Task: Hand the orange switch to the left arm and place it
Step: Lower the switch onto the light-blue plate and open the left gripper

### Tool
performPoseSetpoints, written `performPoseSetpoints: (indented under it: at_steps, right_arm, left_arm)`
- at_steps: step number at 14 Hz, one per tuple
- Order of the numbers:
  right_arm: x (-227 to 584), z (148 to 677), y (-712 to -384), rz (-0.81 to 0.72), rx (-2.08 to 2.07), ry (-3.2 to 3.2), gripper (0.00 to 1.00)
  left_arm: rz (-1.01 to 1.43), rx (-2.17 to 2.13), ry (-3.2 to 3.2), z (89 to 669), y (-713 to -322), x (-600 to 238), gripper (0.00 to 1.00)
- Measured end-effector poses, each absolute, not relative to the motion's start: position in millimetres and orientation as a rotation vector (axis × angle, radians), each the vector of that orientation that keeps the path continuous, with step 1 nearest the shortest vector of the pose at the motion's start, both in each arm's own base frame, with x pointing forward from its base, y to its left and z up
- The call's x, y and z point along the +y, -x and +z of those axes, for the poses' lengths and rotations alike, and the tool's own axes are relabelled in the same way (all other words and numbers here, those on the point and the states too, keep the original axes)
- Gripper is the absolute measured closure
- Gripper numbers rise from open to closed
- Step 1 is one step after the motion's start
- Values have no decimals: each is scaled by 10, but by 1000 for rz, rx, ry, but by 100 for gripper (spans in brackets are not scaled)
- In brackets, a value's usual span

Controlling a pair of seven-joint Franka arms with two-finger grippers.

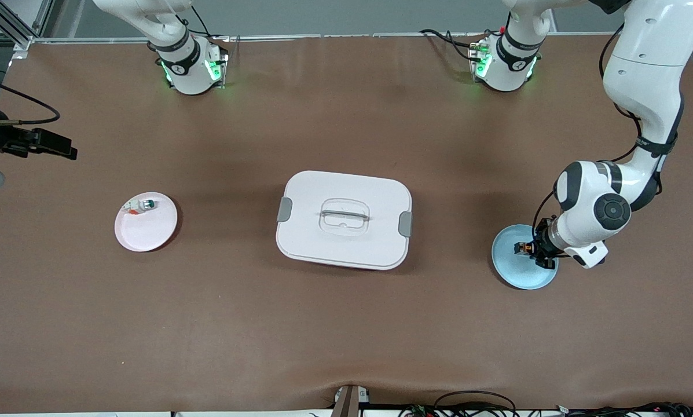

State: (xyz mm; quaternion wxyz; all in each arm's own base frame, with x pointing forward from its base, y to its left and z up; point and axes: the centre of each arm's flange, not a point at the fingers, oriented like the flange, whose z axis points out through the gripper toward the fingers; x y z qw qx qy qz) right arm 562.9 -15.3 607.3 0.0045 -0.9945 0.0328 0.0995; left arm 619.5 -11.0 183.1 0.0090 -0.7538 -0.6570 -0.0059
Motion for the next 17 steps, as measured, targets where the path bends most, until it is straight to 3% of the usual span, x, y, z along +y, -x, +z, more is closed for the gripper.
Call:
performPoseSetpoints:
  at_steps: [1,7,13,17]
  right_arm:
    - [-143,6082,-5625,308,103,3116,0]
    - [-170,6146,-5501,283,115,3114,0]
    - [-186,6234,-5303,188,120,3113,0]
    - [-196,6280,-5260,163,157,3113,0]
  left_arm:
    - [-20,-2053,2356,1832,-6196,-110,57]
    - [-42,-2061,2366,1908,-6257,-116,0]
    - [-115,-1956,2492,2290,-6359,-263,0]
    - [-146,-1384,2833,2414,-6370,-324,0]
